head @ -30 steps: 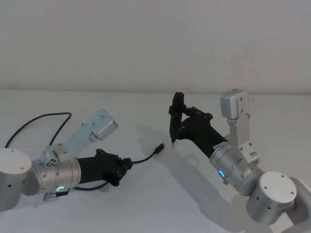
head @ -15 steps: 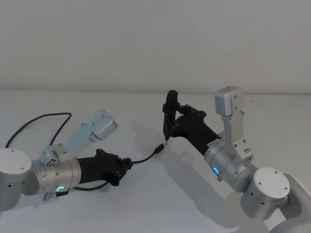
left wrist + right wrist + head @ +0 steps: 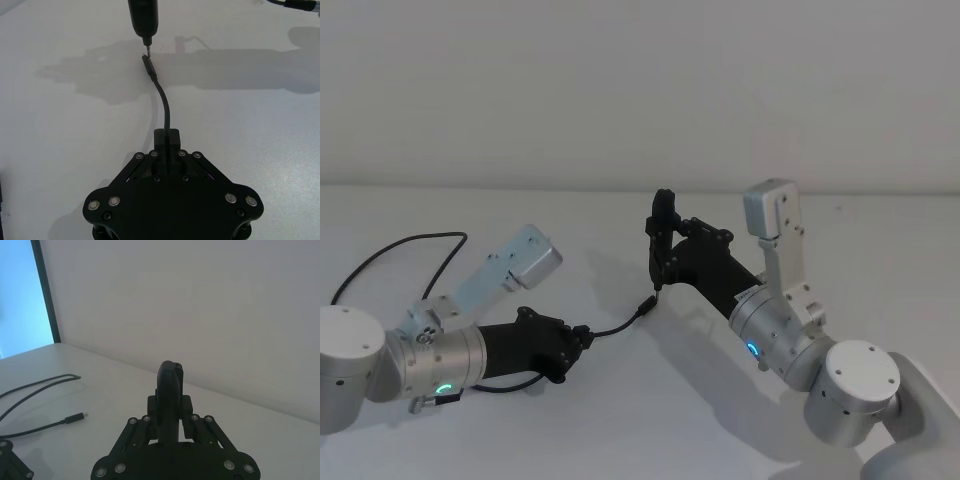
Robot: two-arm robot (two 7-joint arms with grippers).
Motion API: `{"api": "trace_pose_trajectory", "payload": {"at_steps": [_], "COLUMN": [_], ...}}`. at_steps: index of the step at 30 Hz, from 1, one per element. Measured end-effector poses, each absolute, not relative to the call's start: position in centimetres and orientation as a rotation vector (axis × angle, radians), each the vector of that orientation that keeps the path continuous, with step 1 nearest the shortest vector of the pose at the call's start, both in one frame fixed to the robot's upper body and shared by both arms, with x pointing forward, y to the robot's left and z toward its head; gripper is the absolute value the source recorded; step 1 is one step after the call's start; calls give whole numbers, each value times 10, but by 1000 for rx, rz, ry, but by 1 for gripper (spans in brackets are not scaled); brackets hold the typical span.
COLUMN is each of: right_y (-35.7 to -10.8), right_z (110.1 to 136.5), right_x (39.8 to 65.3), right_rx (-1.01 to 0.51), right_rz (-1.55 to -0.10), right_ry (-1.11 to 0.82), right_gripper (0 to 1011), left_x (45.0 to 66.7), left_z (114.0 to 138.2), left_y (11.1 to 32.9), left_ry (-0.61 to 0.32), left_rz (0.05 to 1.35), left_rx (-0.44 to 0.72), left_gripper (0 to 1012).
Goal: Pick up the data cable with the one hand.
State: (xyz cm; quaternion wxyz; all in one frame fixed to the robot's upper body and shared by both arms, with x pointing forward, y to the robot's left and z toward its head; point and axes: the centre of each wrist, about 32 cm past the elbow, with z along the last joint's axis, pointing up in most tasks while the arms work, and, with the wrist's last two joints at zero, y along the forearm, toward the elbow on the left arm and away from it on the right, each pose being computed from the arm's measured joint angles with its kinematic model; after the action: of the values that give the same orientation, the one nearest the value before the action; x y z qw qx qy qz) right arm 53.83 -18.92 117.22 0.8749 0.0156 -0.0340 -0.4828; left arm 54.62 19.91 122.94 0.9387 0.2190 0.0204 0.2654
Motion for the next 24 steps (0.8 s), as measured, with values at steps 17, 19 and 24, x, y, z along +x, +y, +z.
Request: {"api": "trace_pose_trajectory", "payload": {"at_steps": [17,19,24], "right_y": [-190,-190,-190], "right_z": [1169,1169,1168], "right_x": [548,549,550], "right_rx": [25,25,26], "right_rz": [-1023,-1023,-1023], "right_ry": [-73,-73,-74], "right_gripper": [275,275,274], "left_x": [546,546,546], "left_z": [1229,1229,1229], "left_y": [199,199,199], "left_ry": [42,42,42], "left_rz": [542,542,542], "left_rx": [447,447,447], "left_gripper": [40,41,41]}}
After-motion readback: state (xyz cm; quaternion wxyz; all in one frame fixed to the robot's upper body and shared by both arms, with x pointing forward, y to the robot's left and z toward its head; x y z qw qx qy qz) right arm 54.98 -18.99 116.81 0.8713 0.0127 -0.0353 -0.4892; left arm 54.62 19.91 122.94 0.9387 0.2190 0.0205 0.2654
